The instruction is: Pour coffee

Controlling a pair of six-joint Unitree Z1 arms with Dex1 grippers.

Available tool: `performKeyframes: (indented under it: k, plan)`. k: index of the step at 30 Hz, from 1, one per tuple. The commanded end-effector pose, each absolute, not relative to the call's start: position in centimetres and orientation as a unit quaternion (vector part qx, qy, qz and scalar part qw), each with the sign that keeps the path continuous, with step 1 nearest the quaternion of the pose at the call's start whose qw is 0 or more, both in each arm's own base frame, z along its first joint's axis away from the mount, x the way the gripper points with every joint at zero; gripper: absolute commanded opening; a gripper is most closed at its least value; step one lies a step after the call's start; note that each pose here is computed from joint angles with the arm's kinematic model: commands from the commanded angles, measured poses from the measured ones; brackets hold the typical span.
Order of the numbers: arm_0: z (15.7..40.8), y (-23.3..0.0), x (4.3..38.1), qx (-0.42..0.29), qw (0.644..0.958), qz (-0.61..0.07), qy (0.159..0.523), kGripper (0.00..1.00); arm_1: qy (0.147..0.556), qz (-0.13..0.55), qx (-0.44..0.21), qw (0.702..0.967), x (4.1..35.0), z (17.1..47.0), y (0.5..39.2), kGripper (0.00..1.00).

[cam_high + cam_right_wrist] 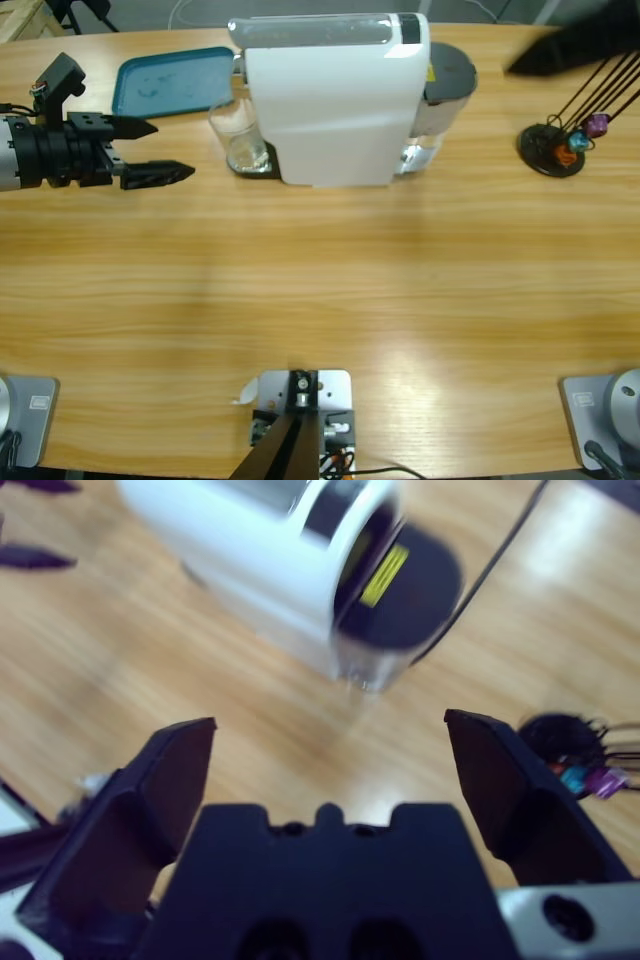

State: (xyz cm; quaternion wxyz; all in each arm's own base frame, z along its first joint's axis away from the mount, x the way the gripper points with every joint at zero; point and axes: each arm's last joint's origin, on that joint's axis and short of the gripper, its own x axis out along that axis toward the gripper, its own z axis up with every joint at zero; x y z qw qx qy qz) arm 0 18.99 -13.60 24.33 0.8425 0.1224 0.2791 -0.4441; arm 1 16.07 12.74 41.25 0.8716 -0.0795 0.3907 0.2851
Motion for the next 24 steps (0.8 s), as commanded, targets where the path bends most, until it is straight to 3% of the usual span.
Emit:
performKeyframes:
  k: [1,12,20,24]
  plan:
    - [24.6,-14.0,19.3,0.135,0.849,-0.433,0.271,1.000,0.404,0.309,-0.072,0.858,12.5,36.8,10.5,1.000]
    - [25.7,-13.6,18.4,0.132,0.856,-0.435,0.248,1.000,0.366,0.323,-0.107,0.866,11.2,30.7,9.3,1.000]
    - [27.3,-13.7,17.6,0.121,0.860,-0.445,0.220,1.000,0.374,0.320,-0.111,0.863,11.3,30.1,9.4,1.000]
    - [27.3,-13.7,17.6,0.109,0.861,-0.443,0.225,1.000,0.374,0.318,-0.111,0.864,11.3,30.0,9.3,1.000]
